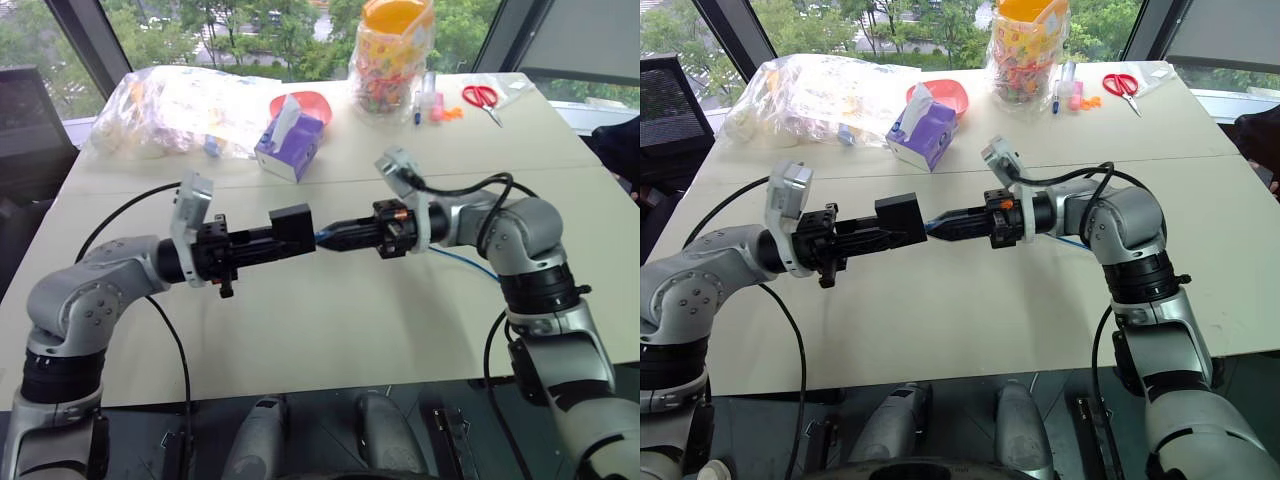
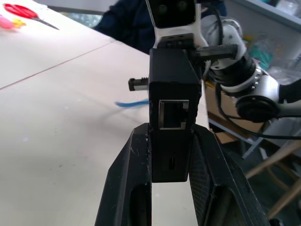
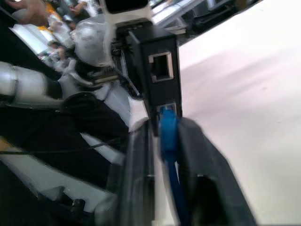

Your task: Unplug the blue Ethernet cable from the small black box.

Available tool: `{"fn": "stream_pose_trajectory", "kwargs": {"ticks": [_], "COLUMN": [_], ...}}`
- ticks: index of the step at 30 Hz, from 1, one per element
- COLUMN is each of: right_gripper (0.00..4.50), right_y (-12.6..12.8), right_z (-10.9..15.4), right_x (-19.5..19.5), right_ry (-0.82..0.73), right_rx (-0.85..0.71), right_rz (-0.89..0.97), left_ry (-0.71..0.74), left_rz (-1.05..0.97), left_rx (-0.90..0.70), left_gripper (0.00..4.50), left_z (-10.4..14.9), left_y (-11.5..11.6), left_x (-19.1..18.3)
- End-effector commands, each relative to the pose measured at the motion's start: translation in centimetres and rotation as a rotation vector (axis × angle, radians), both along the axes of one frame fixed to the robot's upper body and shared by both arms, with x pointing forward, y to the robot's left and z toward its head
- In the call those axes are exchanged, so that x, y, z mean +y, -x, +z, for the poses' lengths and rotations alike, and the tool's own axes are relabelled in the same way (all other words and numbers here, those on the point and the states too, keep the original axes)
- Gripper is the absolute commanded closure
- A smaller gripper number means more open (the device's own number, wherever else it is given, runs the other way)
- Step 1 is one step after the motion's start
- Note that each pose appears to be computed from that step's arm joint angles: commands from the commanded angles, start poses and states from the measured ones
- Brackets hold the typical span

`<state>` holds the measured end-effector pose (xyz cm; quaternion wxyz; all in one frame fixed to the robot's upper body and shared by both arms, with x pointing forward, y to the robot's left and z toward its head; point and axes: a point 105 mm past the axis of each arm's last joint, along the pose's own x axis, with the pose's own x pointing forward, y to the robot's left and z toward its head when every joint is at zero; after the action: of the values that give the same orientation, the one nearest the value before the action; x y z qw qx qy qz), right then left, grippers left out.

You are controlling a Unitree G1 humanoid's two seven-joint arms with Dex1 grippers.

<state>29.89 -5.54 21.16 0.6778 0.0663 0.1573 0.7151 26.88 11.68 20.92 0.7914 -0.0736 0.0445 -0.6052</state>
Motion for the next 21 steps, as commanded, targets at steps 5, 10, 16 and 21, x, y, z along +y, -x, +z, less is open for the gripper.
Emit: {"fn": "stream_pose_trajectory", "kwargs": {"ticks": [5, 10, 16, 21], "right_gripper": [4.45, 4.45, 4.45, 4.45], "right_y": [0.4, 0.2, -1.4, -4.0], "right_z": [1.1, 1.2, 1.2, 0.1], "right_x": [0.4, 0.2, -0.9, -3.7], "right_ry": [-0.024, -0.029, -0.050, -0.026], "right_rx": [-0.049, -0.041, -0.012, 0.018], "right_rz": [0.027, 0.015, -0.054, -0.191], "left_ry": [-0.004, -0.005, -0.008, -0.004], "left_rz": [-0.003, -0.014, -0.022, -0.016], "left_rx": [-0.059, -0.056, -0.053, -0.056], "left_gripper": [4.02, 4.02, 4.02, 4.02], "left_z": [1.1, 1.1, 1.2, 1.4], "left_y": [0.2, 0.4, 0.7, 0.7], "left_x": [-0.1, -0.2, 0.1, 0.3]}}
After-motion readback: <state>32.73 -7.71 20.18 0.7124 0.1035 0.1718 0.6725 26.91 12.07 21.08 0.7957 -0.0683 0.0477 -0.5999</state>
